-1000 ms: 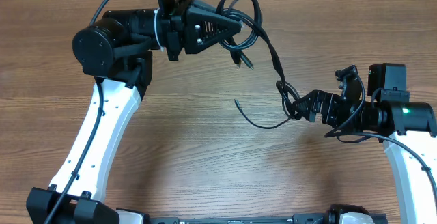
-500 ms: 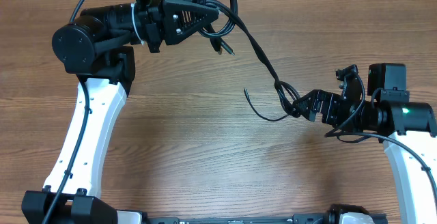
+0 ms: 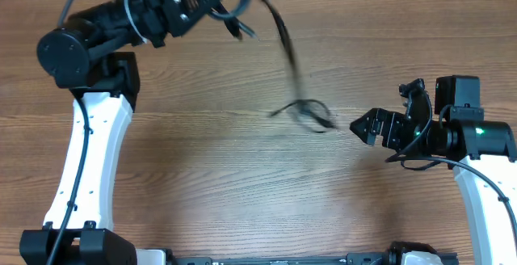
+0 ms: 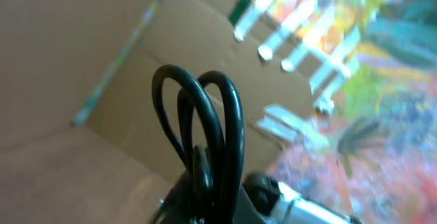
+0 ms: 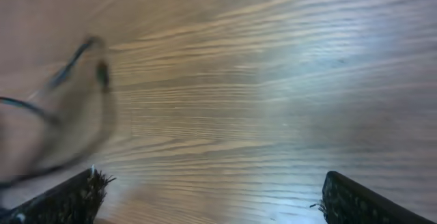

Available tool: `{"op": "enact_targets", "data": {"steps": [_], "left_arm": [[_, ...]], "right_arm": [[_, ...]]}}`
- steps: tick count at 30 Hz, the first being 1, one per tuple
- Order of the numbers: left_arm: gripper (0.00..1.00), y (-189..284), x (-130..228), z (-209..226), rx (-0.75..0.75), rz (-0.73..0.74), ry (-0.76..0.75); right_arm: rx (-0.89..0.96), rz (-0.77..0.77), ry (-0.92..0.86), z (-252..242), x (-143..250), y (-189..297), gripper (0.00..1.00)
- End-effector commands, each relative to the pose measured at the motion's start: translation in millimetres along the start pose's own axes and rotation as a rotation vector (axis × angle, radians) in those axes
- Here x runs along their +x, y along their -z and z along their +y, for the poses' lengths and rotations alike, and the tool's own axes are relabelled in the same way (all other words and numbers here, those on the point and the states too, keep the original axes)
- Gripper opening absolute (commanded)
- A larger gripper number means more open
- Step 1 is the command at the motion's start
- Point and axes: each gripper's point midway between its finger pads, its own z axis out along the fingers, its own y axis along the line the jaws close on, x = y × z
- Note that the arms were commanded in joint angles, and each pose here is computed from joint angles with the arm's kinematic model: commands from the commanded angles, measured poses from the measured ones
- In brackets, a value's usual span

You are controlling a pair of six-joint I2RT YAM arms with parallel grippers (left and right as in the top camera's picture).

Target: Untangle cables

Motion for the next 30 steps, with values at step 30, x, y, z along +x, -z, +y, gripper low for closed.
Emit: {"op": "enact_targets", "data": {"steps": [30], "left_arm": [[0.04,-37.1,37.7,-53.6,0.167,0.148,-0.150]], "right_arm": [[-0.328,-0.046,0.075,54.4,-14.5,5.4,1.00]]}}
